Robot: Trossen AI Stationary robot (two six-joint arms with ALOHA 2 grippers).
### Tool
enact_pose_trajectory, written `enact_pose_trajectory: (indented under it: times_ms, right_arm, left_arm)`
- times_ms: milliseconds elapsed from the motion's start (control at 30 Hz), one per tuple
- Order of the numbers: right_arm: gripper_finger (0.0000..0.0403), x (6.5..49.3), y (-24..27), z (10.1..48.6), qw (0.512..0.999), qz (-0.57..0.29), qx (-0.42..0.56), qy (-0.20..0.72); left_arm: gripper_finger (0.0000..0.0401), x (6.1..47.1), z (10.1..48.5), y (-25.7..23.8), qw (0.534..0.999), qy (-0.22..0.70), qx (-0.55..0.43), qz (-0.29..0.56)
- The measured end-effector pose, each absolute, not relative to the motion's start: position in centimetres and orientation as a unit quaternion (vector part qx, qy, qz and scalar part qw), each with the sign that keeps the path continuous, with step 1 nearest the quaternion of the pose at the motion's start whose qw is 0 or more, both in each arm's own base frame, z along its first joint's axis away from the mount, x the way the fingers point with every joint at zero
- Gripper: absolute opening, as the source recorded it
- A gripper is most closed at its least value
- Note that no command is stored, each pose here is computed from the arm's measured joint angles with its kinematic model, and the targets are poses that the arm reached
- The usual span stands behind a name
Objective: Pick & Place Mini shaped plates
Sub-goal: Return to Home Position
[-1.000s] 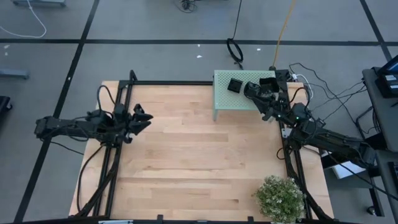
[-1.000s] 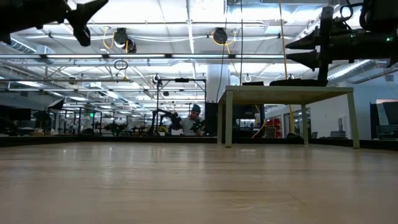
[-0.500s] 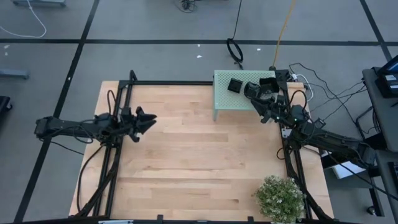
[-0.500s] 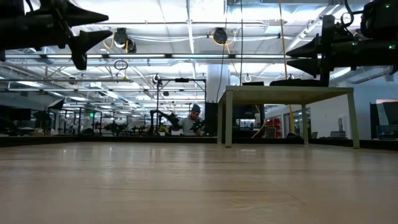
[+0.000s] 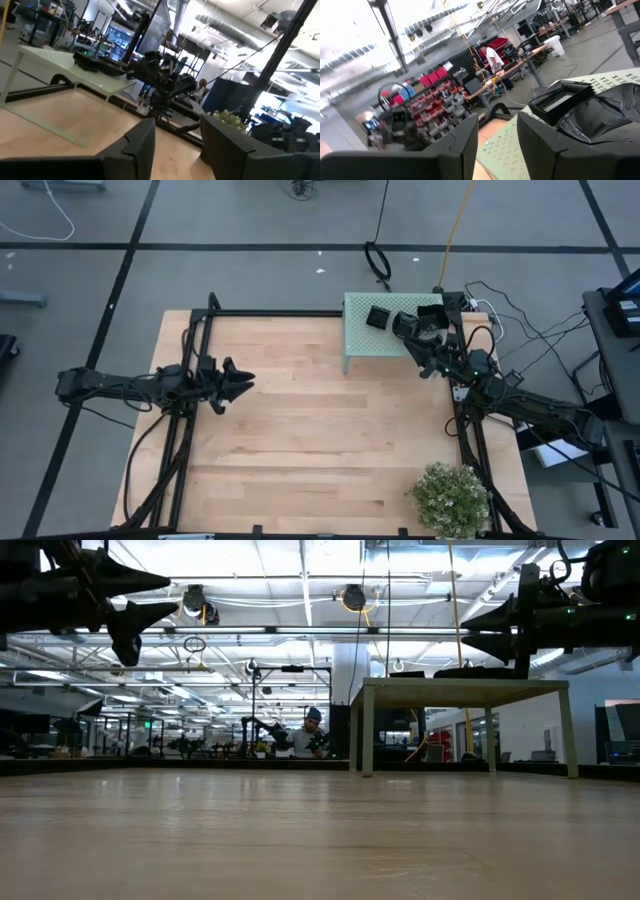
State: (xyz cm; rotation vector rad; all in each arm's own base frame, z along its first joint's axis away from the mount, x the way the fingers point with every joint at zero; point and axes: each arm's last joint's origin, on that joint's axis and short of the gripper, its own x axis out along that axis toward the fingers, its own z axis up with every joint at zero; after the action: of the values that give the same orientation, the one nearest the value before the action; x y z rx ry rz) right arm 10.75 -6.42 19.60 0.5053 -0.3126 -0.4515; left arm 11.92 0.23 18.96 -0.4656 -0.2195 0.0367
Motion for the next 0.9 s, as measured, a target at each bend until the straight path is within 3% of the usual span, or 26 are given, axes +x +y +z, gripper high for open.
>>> enact_pose_trajectory:
  times_ms: [200,467,900]
  right_arm:
    - [0.0123,10.69,-6.47,19.72,0.918,-0.226,0.277,-0.169]
    - [0.0123,10.67,-6.55,19.58,0.933,-0.251,0.212,-0.15]
    - [0.0123,10.66,-6.55,19.63,0.933,-0.251,0.207,-0.151]
  left_arm:
    - [0.0159,11.96,18.77,0.24,0.97,-0.099,-0.221,0.022]
    - [0.0159,11.96,18.77,0.24,0.969,-0.099,-0.225,0.021]
    - [0.0159,11.53,19.27,0.23,0.966,-0.123,-0.227,0.016]
